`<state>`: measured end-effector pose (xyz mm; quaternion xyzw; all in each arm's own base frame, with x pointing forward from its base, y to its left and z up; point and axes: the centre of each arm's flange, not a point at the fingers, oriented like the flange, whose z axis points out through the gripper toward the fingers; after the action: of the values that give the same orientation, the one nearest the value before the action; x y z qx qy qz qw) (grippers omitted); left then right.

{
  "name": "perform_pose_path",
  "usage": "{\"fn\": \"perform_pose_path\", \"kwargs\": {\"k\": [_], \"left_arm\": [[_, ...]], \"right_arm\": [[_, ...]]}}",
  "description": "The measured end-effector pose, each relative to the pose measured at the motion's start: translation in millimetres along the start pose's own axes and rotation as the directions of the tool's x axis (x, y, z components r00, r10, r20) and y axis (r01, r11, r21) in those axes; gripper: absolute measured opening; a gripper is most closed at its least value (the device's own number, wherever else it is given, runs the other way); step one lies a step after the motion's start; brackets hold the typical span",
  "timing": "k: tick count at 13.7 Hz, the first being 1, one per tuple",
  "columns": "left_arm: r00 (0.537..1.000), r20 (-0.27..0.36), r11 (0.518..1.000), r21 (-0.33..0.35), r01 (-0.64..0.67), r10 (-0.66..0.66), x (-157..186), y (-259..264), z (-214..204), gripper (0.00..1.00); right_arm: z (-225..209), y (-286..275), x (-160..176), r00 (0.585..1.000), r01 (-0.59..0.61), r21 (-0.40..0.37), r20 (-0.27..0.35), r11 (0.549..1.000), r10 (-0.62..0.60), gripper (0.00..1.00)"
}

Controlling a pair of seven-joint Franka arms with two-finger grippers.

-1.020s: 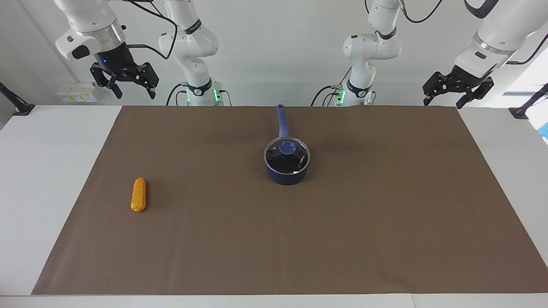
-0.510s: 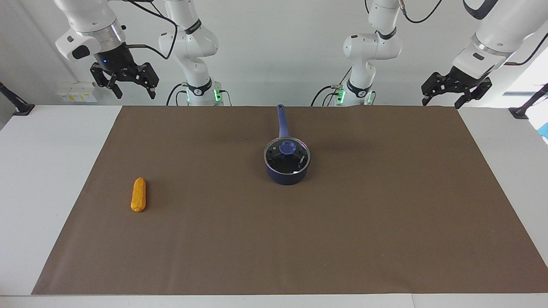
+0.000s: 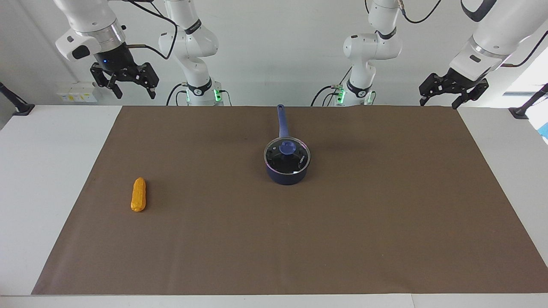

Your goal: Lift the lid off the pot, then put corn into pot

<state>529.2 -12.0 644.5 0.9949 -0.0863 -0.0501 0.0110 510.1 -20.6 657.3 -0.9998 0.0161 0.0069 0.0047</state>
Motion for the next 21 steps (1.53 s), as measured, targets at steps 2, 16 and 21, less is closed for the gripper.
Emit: {"fn": "perform_pose_path", "kwargs": {"k": [2, 16, 21], "left_arm": [[1.000, 0.000, 1.000, 0.000, 0.000, 0.000, 0, 0, 0, 1.00], [0.999, 0.028, 1.000, -0.003, -0.021, 0.021, 0, 18, 22, 1.00], [1.000, -0.004, 1.000, 0.009, 0.012, -0.012, 17, 63, 46, 1.00]], "right_arm": [[0, 0, 0, 1.000, 0.000, 0.000, 0.000, 1.000, 0.000, 1.00], [0, 0, 0, 1.000, 0.000, 0.000, 0.001, 1.000, 0.000, 1.00], [0, 0, 0, 1.000, 0.000, 0.000, 0.001, 1.000, 0.000, 1.00]]}}
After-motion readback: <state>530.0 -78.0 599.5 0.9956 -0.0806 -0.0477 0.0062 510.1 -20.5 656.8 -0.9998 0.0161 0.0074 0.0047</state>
